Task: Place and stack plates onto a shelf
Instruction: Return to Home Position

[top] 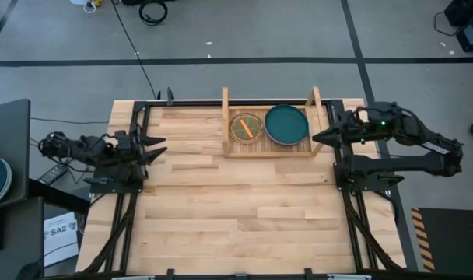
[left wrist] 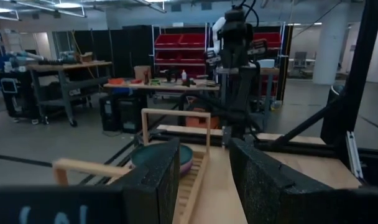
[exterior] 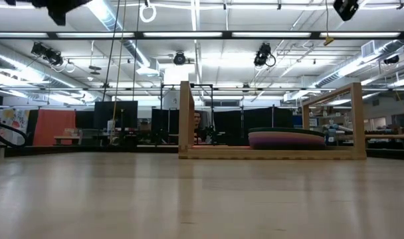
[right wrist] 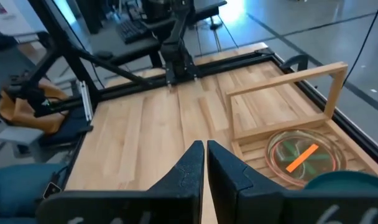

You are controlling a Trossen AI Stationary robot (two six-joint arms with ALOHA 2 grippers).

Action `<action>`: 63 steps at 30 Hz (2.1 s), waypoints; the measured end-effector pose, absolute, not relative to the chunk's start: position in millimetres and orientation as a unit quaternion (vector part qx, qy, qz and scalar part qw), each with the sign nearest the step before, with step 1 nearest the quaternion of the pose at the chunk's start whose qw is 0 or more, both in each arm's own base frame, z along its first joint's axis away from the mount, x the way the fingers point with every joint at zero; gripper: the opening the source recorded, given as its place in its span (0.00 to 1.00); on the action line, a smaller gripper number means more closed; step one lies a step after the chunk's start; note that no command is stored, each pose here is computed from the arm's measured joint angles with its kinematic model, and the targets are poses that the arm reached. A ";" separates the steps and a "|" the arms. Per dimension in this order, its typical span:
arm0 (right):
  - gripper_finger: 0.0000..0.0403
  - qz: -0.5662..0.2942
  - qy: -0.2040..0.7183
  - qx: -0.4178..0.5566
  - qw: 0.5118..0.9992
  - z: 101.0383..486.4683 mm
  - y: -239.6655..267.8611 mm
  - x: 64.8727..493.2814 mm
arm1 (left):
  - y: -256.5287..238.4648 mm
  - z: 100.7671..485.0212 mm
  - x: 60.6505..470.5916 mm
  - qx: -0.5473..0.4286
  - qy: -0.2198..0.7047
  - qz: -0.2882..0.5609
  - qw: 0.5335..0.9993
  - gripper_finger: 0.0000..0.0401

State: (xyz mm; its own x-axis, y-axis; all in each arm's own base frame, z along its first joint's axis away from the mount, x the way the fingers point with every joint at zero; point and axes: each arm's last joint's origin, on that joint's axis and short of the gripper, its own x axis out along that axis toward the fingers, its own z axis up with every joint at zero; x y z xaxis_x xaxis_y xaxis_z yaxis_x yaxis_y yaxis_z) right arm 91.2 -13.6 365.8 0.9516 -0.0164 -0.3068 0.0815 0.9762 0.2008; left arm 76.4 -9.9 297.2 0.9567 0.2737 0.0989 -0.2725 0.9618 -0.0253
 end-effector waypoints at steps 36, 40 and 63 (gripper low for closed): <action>0.06 0.016 0.009 0.105 0.994 236.1 -7.0 67.6 | -10.6 194.8 89.1 0.024 -0.074 0.163 0.984 0.36; 0.06 0.017 -0.005 0.102 0.995 224.7 -8.7 75.3 | -7.6 195.0 90.2 0.023 -0.078 0.158 0.984 0.36; 0.06 0.038 -0.009 0.072 0.997 206.6 -9.4 84.0 | 13.8 176.0 93.7 0.005 0.010 0.153 0.988 0.36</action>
State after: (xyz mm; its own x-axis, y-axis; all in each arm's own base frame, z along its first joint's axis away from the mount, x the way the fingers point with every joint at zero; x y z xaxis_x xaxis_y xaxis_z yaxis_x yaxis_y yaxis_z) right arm 84.0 -9.4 206.6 0.9969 0.0748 0.0237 -0.0775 0.9868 0.1424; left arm 93.7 13.8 176.0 0.9527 0.3033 -0.0180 -0.3031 0.9529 0.0135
